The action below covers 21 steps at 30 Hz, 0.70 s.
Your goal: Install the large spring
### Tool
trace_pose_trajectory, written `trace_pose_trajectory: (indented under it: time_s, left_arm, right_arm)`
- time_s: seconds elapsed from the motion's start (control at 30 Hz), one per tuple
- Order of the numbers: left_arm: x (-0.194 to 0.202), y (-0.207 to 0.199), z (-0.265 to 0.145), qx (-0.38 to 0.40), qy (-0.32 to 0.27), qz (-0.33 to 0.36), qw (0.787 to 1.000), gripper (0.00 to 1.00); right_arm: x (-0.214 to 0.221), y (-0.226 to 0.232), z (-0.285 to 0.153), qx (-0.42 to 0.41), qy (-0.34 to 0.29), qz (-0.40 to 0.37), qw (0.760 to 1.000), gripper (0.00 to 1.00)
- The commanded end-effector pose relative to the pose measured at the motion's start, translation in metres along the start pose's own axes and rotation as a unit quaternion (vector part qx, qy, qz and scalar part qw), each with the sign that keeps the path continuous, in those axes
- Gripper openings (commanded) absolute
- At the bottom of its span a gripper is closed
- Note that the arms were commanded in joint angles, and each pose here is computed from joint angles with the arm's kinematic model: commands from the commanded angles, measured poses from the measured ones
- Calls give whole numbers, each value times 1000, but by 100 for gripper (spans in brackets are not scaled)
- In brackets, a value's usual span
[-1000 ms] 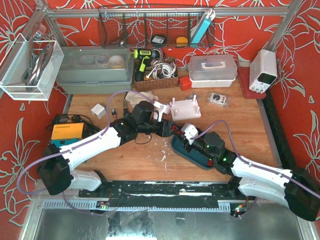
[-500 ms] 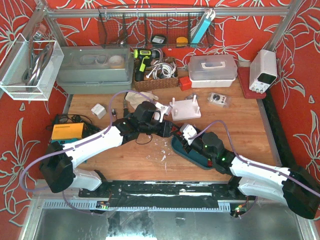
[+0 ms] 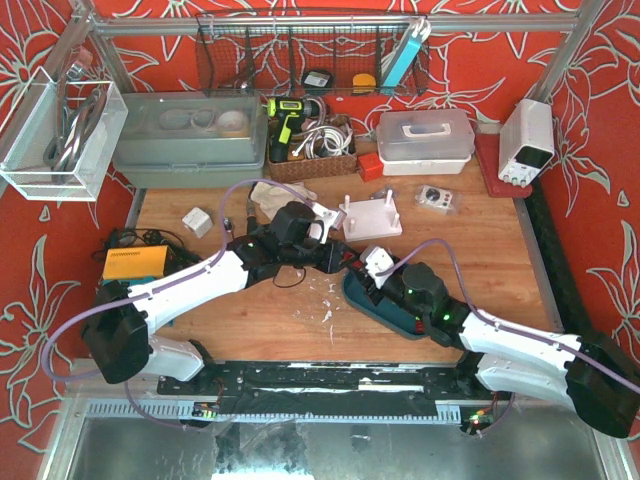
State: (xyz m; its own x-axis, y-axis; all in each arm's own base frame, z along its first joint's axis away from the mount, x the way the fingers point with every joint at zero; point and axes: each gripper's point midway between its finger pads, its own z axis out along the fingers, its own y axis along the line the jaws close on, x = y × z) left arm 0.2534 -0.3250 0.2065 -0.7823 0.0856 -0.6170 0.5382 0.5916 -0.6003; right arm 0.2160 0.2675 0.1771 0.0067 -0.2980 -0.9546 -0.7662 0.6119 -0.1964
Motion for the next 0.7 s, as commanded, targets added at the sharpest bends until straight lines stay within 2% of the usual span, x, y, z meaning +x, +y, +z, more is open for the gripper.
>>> trace_pose_trajectory:
  time_s: [0.0,0.2,0.23,0.33,0.5,0.67]
  left_arm:
    - [-19,-5,-3,-11,-25,14,1000,0]
    - [-44,6,-8,-68,-62,33,995,0]
    - [-50,11,-9,-86,-71,36,993,0]
    - [-68,26,-10,-135,-101,47,985,0]
    - [-97,57,-3,-215,-132,62,966,0]
    - [-124,86,10,-266,-154,77,949,0]
  right_arm:
    - [-19,-10,2,25,-14,16,999,44]
    - [-13,-28,-11,74,6,52,996,93]
    - [-13,-33,-15,90,9,61,994,99]
    - [-8,-59,-35,160,28,106,981,99]
    - [5,-84,-68,232,84,147,958,99]
    - [12,-94,-91,262,62,150,951,99]
